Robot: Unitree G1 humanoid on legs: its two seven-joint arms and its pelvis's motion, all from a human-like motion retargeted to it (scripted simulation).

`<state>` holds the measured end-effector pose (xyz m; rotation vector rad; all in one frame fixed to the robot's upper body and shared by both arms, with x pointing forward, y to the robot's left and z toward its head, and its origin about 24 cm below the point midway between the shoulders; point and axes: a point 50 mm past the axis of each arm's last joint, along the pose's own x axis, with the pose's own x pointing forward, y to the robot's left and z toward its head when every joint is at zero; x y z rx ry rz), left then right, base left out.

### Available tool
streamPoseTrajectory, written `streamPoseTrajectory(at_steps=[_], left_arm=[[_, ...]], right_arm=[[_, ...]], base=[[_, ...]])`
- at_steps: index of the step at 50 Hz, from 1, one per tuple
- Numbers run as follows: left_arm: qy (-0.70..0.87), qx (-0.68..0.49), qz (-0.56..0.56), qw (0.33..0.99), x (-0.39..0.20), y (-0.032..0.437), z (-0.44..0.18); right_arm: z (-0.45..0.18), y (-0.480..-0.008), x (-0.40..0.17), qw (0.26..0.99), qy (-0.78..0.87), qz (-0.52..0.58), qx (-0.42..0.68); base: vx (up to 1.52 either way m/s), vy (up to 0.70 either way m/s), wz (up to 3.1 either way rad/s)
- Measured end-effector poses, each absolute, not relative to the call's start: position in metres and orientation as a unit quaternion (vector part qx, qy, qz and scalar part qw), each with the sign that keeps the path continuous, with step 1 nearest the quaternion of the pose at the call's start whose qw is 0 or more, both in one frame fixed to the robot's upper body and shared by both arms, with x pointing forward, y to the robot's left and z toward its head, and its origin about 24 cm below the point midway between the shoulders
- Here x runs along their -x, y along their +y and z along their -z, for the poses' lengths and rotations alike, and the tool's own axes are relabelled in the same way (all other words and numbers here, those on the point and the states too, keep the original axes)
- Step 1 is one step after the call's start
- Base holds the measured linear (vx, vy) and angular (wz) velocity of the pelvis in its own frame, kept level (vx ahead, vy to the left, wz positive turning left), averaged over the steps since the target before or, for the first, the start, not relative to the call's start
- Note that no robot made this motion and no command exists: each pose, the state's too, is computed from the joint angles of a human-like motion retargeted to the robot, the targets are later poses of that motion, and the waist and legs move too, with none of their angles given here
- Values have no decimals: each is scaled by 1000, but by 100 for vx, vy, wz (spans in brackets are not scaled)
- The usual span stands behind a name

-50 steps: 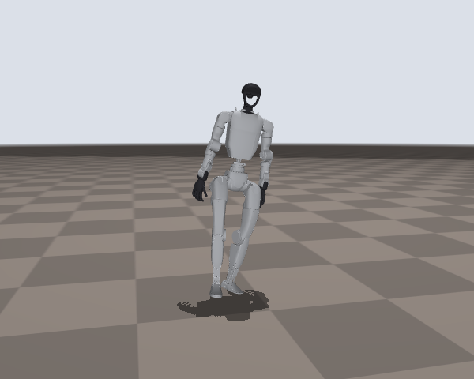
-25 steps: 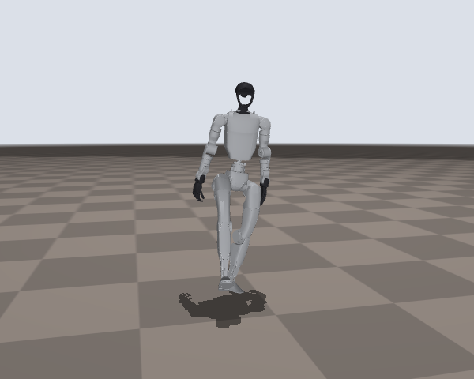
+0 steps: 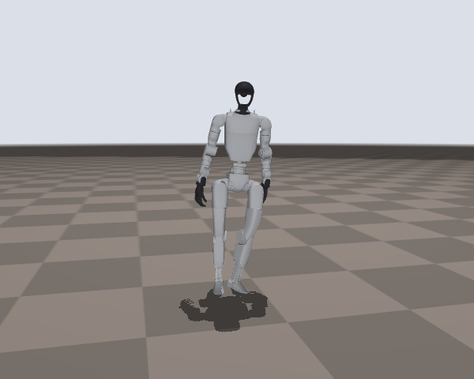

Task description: In place motions

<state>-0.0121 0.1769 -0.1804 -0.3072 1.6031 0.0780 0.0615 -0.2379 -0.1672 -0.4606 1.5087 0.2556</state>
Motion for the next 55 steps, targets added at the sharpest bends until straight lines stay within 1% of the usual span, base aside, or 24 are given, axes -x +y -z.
streamPoseTrajectory(at_steps=[3,8,13,19,27,35,55], left_arm=[[715,119,-33,688,4,179,181],[697,128,-30,704,-5,175,181],[701,130,-30,701,-3,173,181],[718,124,-31,684,9,176,181],[738,127,-46,661,25,178,179],[739,124,-52,660,27,182,179],[742,128,-50,656,30,177,179]], right_arm=[[169,-238,-49,684,693,-114,196],[170,-240,-21,645,728,-126,195],[171,-237,-6,622,747,-133,192],[173,-230,-7,628,744,-140,184],[173,-224,-27,652,718,-152,193],[173,-222,-38,668,703,-151,190],[175,-218,-15,632,734,-170,181]], base=[[-4,3,33],[3,2,8],[0,1,1],[0,3,1],[1,5,-1],[3,5,5],[2,6,1]])
